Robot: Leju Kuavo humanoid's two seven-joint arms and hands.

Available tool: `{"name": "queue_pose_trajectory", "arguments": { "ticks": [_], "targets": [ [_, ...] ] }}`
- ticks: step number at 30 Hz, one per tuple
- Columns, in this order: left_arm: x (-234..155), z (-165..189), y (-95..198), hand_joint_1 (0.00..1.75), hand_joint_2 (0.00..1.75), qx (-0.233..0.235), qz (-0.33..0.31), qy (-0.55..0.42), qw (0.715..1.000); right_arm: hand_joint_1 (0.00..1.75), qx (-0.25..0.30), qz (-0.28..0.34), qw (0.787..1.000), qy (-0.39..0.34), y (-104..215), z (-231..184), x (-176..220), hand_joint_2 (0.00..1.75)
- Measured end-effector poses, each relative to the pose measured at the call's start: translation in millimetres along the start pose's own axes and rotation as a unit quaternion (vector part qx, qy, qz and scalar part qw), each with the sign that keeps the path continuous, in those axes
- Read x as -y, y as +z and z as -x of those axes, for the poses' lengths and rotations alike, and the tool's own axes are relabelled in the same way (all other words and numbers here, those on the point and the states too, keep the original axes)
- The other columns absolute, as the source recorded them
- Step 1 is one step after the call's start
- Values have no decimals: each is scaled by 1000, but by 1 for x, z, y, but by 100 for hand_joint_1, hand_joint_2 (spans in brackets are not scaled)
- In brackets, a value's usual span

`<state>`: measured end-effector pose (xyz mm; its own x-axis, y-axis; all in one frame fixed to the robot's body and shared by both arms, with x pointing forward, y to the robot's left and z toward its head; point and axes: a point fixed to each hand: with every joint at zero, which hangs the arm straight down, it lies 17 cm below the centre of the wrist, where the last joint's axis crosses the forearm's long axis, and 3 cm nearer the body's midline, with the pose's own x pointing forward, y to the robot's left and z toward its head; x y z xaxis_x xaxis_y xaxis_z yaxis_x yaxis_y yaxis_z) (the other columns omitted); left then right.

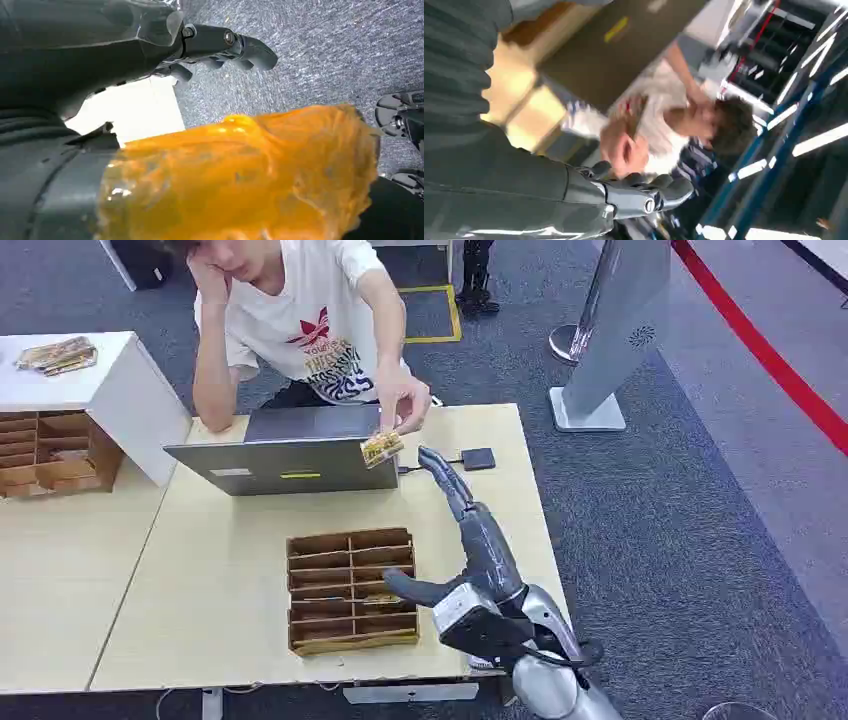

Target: Pass the card to the sensor for recognition and then transmit it.

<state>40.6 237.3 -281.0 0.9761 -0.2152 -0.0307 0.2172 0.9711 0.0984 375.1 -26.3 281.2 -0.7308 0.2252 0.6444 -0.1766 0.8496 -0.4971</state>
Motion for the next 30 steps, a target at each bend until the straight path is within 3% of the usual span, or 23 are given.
{"name": "queue_pose_trajectory", "arguments": {
  "ticks": [7, 11, 17, 20, 30],
  "targets": [
    [2, -1, 0, 0, 0, 2, 1, -11, 1000, 0, 54, 51, 979, 189, -21, -22, 20, 175],
    [2, -1, 1, 0, 0, 3, -2, -17, 1000, 0, 79, 85, 949, 294, -28, -32, 29, 175],
    [0, -4, 1, 0, 0, 6, -5, -31, 999, 0, 105, 81, 906, 401, -38, -28, 23, 175],
    [-1, -8, 1, 0, 0, 9, -7, -37, 999, 0, 111, 67, 888, 441, -44, -18, 18, 175],
    [-1, -11, 2, 0, 0, 12, -7, -47, 999, 0, 117, 26, 859, 497, -53, 9, 2, 175]
  ]
}}
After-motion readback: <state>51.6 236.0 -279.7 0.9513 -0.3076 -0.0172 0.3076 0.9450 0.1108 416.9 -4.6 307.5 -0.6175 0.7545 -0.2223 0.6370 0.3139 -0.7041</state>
